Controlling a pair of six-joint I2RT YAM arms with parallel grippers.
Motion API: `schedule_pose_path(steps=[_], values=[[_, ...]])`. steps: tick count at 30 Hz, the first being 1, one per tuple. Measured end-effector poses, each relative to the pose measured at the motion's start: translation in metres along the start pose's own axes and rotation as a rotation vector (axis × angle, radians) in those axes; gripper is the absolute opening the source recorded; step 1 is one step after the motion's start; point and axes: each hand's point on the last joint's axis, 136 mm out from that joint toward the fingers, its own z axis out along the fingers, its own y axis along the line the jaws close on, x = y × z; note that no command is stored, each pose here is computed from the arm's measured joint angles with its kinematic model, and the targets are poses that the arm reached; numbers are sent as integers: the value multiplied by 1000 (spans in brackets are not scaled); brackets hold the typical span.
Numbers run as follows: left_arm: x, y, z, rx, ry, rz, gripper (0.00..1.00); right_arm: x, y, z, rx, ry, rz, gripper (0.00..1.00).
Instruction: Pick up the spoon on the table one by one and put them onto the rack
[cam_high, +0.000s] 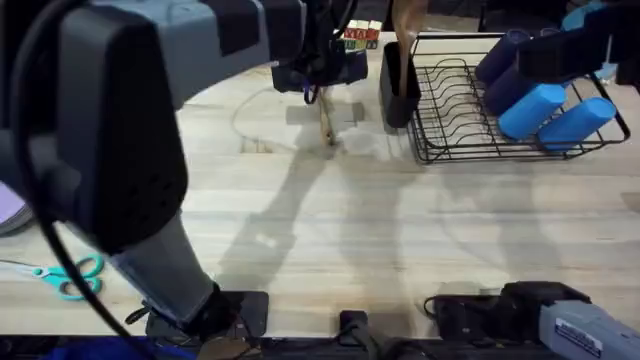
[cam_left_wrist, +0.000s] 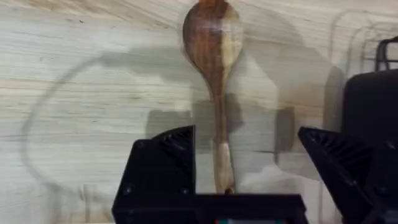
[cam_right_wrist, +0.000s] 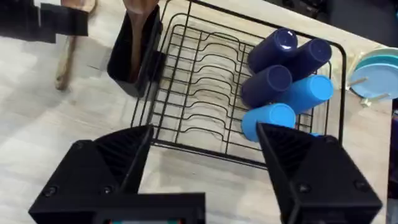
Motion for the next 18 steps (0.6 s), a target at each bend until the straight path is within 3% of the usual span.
schedule_pose_path(steps=[8,18], values=[[2,3,31,-27,-9,0,997,0,0,0,0,0,0,996],[22,15,56,-85,49,-22,996,0,0,0,0,0,0,996]])
